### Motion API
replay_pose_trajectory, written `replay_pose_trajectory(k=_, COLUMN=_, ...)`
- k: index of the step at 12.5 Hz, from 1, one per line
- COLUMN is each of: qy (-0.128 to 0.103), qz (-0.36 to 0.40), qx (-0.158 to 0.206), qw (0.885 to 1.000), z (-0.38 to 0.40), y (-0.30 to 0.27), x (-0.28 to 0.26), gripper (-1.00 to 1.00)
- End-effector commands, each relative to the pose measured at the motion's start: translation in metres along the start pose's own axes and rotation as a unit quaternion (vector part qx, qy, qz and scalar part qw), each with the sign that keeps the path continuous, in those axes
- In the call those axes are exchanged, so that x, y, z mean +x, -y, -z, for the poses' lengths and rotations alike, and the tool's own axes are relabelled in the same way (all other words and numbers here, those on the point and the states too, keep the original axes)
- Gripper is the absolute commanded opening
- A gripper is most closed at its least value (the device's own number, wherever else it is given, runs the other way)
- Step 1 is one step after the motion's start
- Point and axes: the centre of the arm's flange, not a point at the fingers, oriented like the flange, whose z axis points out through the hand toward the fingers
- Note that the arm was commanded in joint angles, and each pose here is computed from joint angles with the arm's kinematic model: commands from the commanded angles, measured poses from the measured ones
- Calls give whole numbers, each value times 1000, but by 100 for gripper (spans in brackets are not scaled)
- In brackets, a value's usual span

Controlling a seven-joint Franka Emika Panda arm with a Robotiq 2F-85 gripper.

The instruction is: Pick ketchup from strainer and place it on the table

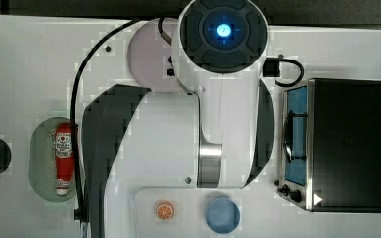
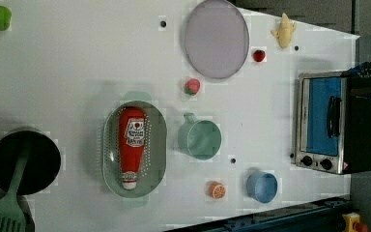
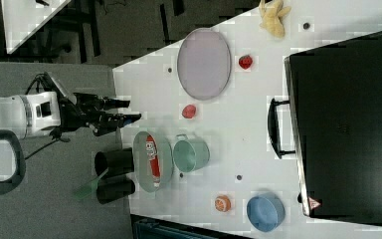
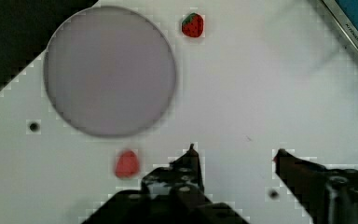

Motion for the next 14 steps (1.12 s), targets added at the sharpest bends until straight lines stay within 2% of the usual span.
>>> replay_pose_trajectory(k=1, qy=16, qz=-44, qx=-18, qw=999, z=44, y=-79, x=-59, gripper=59)
replay_pose_trajectory(k=3, qy=15, qz=-17, qx=-23, qw=999, z=37, y=-54, x=-72, gripper=100)
replay_pose_trajectory(k=8, qy=4, qz=105, qx=-35, qw=994, z=-1, y=50, x=-146, gripper=100)
replay_pose_trajectory(k=12, qy=-6, qz=200, qx=-16, qw=980, z=-39, y=125, x=-217, gripper=100)
replay_pose_trajectory(k=14, qy=5, qz=243, qx=-6, qw=970, z=-64, y=154, x=-252, gripper=100)
